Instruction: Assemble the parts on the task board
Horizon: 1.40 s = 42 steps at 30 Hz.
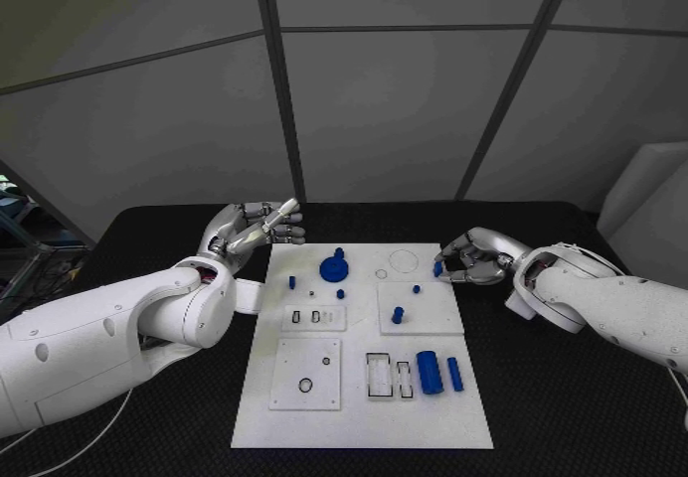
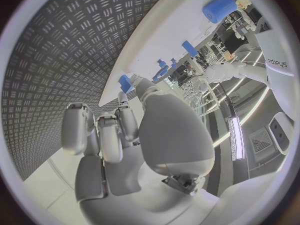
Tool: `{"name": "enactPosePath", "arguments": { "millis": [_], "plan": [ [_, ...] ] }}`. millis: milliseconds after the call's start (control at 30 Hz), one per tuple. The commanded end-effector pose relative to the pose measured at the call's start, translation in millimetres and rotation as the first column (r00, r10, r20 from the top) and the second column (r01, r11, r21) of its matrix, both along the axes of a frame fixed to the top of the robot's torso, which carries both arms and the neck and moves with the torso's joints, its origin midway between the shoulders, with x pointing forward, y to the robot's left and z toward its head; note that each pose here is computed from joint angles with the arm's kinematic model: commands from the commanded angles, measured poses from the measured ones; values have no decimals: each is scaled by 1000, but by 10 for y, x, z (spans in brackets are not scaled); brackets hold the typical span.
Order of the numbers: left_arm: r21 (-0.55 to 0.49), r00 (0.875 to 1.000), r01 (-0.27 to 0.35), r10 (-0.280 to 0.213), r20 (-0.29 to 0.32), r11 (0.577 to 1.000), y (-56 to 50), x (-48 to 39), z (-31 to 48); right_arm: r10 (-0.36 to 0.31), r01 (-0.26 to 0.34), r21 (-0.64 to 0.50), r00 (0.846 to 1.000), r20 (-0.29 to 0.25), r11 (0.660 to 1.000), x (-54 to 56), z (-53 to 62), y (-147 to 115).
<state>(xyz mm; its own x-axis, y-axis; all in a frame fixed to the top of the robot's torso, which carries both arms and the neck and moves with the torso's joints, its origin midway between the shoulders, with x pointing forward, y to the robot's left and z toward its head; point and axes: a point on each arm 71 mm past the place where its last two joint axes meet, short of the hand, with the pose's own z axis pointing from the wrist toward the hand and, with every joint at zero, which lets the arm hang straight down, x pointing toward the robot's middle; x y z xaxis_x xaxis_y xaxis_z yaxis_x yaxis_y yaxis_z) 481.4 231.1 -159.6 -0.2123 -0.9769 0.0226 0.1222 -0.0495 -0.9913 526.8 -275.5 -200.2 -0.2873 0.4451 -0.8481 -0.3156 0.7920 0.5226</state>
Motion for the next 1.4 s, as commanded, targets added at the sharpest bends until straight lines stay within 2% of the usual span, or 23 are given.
{"name": "enactPosePath", "arguments": {
  "millis": [33, 933, 1200, 1400],
  "plan": [
    [-4, 1000, 12, -12, 7, 1000, -15, 0, 12, 7, -7, -10, 1000, -5, 1000, 5, -9, 20],
    [-4, 1000, 8, -8, 11, 1000, -15, 1, 14, -17, 17, -9, 1000, 13, 1000, 28, -37, 66],
    [-3, 1000, 8, -8, 9, 1000, -13, 2, 13, -38, 38, 2, 998, 48, 999, 26, -11, 65],
    [-2, 1000, 6, -6, 9, 1000, -1, 4, 11, -46, 44, 27, 995, 90, 999, -23, 47, 109]
  ]
}}
